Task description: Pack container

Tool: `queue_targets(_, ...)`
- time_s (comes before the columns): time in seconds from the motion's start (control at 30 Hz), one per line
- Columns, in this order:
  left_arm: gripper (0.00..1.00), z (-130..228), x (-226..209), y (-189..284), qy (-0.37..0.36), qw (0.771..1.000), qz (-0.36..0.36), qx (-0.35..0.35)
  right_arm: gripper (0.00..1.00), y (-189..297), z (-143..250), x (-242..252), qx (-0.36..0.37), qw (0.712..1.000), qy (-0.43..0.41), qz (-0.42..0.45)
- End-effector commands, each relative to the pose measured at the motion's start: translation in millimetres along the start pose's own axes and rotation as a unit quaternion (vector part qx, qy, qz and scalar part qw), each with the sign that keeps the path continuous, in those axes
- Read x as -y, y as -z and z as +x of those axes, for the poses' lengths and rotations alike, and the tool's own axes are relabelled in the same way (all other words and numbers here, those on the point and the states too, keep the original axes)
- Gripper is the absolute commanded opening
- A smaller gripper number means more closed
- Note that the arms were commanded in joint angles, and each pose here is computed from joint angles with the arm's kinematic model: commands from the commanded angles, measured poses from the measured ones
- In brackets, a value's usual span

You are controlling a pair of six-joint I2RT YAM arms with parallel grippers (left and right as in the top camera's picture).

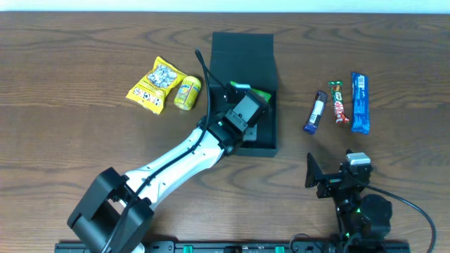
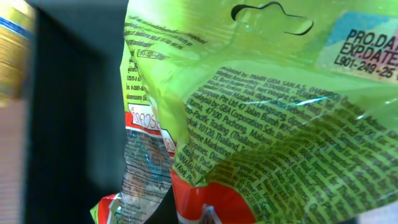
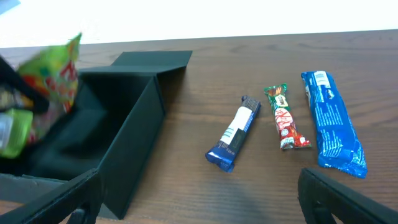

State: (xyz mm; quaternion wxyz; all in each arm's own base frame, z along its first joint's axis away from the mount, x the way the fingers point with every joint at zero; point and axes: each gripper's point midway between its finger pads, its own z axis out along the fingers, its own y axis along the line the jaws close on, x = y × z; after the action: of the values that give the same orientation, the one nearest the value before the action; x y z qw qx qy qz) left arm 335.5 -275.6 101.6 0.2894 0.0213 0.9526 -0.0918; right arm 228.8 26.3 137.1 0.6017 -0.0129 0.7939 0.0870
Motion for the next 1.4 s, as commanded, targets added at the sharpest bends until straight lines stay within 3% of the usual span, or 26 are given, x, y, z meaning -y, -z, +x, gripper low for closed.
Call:
queue_targets(0.0, 0.06, -26, -10, 11, 0.041, 0.997, -0.038, 0.052, 0.99, 0, 0, 2, 0.001, 1.0, 0.005, 0.005)
queue_targets(0.13, 0.06, -22, -16, 10, 0.037, 0.997, -0.05, 0.044, 0.99, 0, 0, 2, 0.001, 1.0, 0.005, 0.005)
queue_targets(0.17, 0.13, -21, -16, 10, 0.037, 0.997, -0.051, 0.043, 0.99, 0, 0, 2, 0.001, 1.0, 0.006, 0.005)
queue_targets(0.2, 0.6, -21, -16, 9, 0.036, 0.997, -0.051, 0.042, 0.99, 0, 0, 2, 0.001, 1.0, 0.005, 0.005)
queue_targets(0.23, 0.9, -21, -16, 9, 0.036, 0.997, -0.05, 0.042, 0.99, 0, 0, 2, 0.001, 1.0, 0.005, 0.005)
queue_targets(0.27, 0.98, -22, -16, 10, 0.037, 0.997, -0.05, 0.043, 0.99, 0, 0, 2, 0.002, 1.0, 0.006, 0.005)
queue_targets(0.5, 0.95, -36, -2, 13, 0.013, 0.998, -0.024, 0.063, 0.99, 0, 0, 2, 0.001, 1.0, 0.005, 0.005)
queue_targets(0.53, 1.0, -36, -2, 13, -0.004, 0.998, -0.024, 0.064, 0.99, 0, 0, 2, 0.001, 1.0, 0.005, 0.005)
queue_targets(0.6, 0.36, -37, -3, 12, -0.032, 0.997, -0.027, 0.064, 0.99, 0, 0, 2, 0.001, 1.0, 0.006, 0.005)
queue_targets(0.67, 0.06, -35, -3, 9, -0.041, 0.997, -0.029, 0.06, 0.99, 0, 0, 2, 0.001, 1.0, 0.006, 0.005)
queue_targets(0.9, 0.06, -7, 3, -26, -0.051, 0.998, -0.019, 0.008, 0.99, 0, 0, 2, 0.001, 1.0, 0.005, 0.005)
queue_targets(1.0, 0.06, -10, 4, -22, -0.049, 0.999, -0.015, 0.014, 0.99, 0, 0, 2, 0.001, 1.0, 0.005, 0.005)
queue_targets(1.23, 0.06, -45, 7, 31, -0.029, 0.997, 0.017, 0.067, 0.99, 0, 0, 2, 0.002, 1.0, 0.005, 0.005)
queue_targets(1.37, 0.06, -62, -19, 60, -0.003, 0.997, 0.011, 0.08, 0.99, 0, 0, 2, 0.002, 1.0, 0.005, 0.004)
